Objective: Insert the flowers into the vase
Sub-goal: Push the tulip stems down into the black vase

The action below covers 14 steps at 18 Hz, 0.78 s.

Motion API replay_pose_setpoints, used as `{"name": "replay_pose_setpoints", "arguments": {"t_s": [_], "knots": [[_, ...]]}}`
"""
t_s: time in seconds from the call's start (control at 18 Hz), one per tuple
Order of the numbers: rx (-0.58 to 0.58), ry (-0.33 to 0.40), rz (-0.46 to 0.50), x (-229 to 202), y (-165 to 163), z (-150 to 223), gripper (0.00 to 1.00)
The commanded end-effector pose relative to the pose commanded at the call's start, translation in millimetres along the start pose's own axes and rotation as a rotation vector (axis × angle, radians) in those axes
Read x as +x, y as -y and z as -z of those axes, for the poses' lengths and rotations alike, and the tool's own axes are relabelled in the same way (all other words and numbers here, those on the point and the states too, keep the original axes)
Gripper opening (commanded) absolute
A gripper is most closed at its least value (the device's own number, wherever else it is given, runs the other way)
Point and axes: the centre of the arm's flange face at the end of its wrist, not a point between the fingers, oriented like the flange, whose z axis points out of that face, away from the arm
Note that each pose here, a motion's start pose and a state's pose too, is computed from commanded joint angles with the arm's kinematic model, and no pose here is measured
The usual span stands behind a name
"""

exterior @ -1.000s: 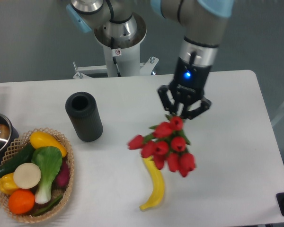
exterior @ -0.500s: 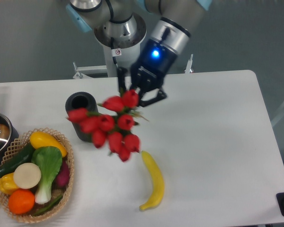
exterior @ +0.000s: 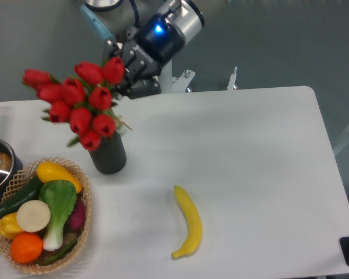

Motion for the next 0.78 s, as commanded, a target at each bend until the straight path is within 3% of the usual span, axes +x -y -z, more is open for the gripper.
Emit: {"name": "replay_pose_setpoints", "arguments": {"t_s": [0.56,0.78], "knots": [[-0.005,-0.017,-0.007,20.0,-38.1,-6.2,0.0],[-0.012,-0.029,-0.022,20.3,-67.6,-11.5,0.0]]}}
